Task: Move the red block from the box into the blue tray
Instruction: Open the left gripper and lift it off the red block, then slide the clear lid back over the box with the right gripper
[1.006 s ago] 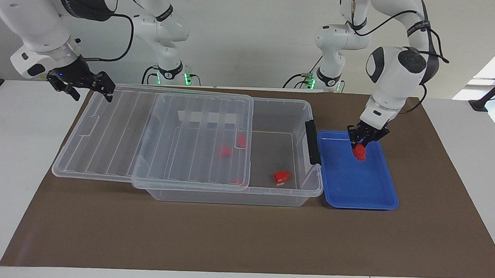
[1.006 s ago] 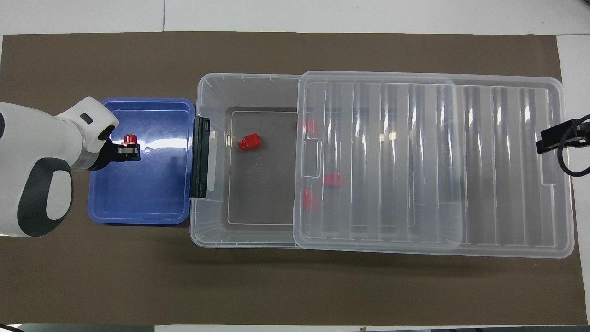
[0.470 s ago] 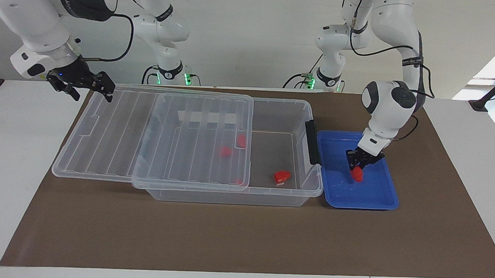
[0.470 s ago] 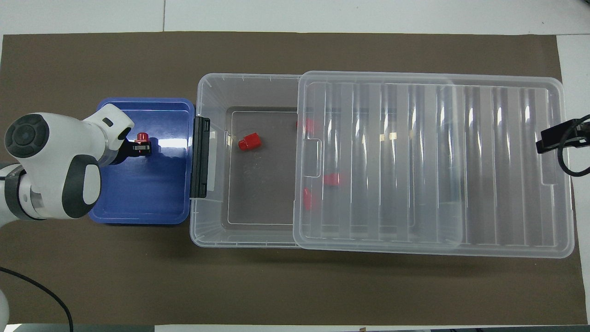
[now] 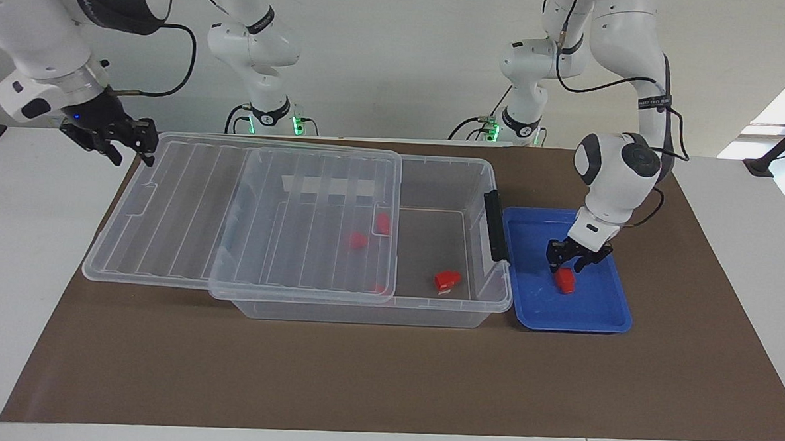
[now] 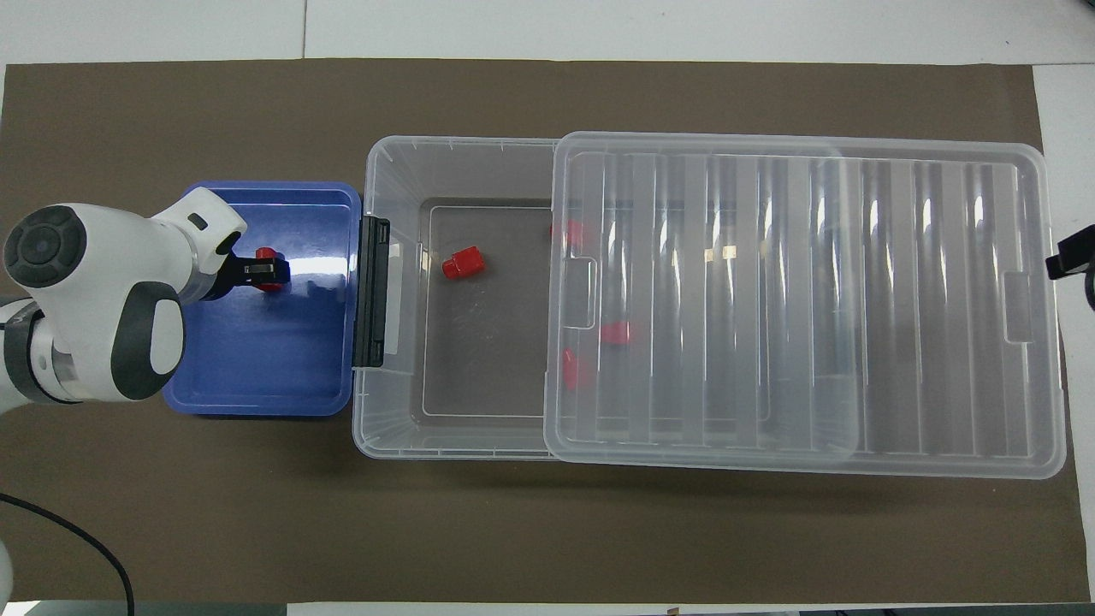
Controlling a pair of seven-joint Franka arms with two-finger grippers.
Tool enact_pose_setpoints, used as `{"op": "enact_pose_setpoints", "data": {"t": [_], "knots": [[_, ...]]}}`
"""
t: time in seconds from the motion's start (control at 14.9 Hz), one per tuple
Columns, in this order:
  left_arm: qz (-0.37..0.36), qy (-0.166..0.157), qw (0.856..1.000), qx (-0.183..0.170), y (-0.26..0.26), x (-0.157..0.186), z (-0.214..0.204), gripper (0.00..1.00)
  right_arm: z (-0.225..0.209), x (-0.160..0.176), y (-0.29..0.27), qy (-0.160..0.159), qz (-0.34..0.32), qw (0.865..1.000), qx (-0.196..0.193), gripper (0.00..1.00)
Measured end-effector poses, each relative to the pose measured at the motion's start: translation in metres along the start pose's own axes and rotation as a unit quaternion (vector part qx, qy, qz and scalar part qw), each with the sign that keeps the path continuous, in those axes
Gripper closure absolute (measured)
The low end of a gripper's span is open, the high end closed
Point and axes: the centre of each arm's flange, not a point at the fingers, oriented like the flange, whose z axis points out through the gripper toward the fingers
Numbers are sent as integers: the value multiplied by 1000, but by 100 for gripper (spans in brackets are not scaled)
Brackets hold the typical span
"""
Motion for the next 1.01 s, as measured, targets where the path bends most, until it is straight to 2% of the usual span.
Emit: {"op": "enact_pose_setpoints", "data": {"t": [0.13, 0.2, 0.34, 0.6, 1.01], "knots": [[3, -15, 1000, 2, 3, 7, -29, 7, 9, -3, 36, 8, -9, 1000, -3, 72], [4, -24, 1000, 4, 5, 11, -50, 0, 17, -2, 48, 15, -7, 1000, -5, 82], [6, -30, 1000, 6, 8, 16, -93, 0, 39, -1, 71, 20, 11, 1000, -9, 99], [7, -24, 1000, 11, 12, 12, -166, 0, 83, -3, 102, 7, 35, 999, -8, 99], [8, -15, 1000, 12, 15, 16, -238, 0, 130, -4, 95, -2, 32, 999, -4, 99]]}}
